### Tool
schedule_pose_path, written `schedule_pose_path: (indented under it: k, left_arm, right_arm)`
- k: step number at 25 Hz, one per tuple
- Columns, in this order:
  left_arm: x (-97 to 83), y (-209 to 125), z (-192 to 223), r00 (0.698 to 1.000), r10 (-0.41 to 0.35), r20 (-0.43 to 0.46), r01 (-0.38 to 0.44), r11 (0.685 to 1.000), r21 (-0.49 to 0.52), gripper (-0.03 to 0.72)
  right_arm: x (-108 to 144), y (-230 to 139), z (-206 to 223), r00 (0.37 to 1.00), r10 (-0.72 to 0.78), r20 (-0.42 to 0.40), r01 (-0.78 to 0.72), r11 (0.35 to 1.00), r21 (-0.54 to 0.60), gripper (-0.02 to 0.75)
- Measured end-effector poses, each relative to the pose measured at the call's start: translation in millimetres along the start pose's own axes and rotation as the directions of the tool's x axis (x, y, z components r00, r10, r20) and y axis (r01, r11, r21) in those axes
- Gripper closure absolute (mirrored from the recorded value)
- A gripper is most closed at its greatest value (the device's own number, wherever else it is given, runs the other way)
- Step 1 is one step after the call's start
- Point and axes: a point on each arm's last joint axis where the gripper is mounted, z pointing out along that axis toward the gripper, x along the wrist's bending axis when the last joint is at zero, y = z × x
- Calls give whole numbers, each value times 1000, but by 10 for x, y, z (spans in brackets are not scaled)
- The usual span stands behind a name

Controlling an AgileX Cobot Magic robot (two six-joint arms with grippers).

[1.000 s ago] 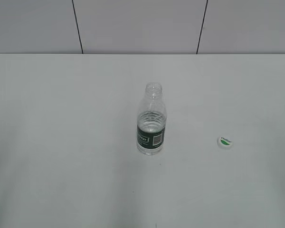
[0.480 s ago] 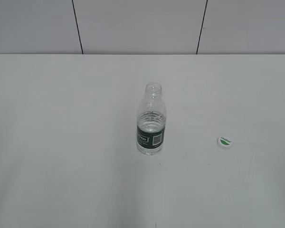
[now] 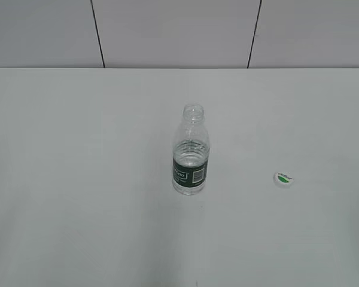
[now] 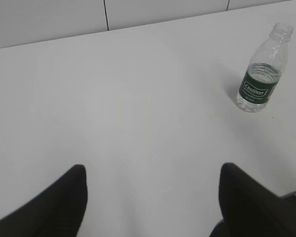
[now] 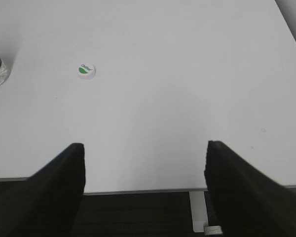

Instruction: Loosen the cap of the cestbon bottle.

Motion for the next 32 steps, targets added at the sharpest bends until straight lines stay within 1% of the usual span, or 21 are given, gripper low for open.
schedule_pose_path:
  k: [7,12,20,23,29,32]
  left_arm:
    - [-31,0,2,999,-20,34,20,1000,-1,197]
    - [-33,0,2,999,-21,36,21,1000,-1,198]
    - [-34,0,2,999,-22,35,22,1000,-1,200]
    - [-38,1,4,999,-37,1,37,999,-1,200]
    - [-53,6,13,985,-100,-142,100,995,-7,218]
    - [-55,7,15,980,-111,-166,111,994,-10,220]
  right_arm:
    - [0,2,-6,1000,2,0,-2,1000,0,155]
    - [-2,30,64,1000,3,4,-3,998,-55,155]
    - [-3,34,95,1000,3,5,-3,998,-70,155]
    - [-3,35,95,1000,3,5,-3,998,-70,155]
    - [3,35,95,1000,6,-1,-6,997,-71,155]
    - [3,35,95,1000,6,-1,-6,997,-71,155]
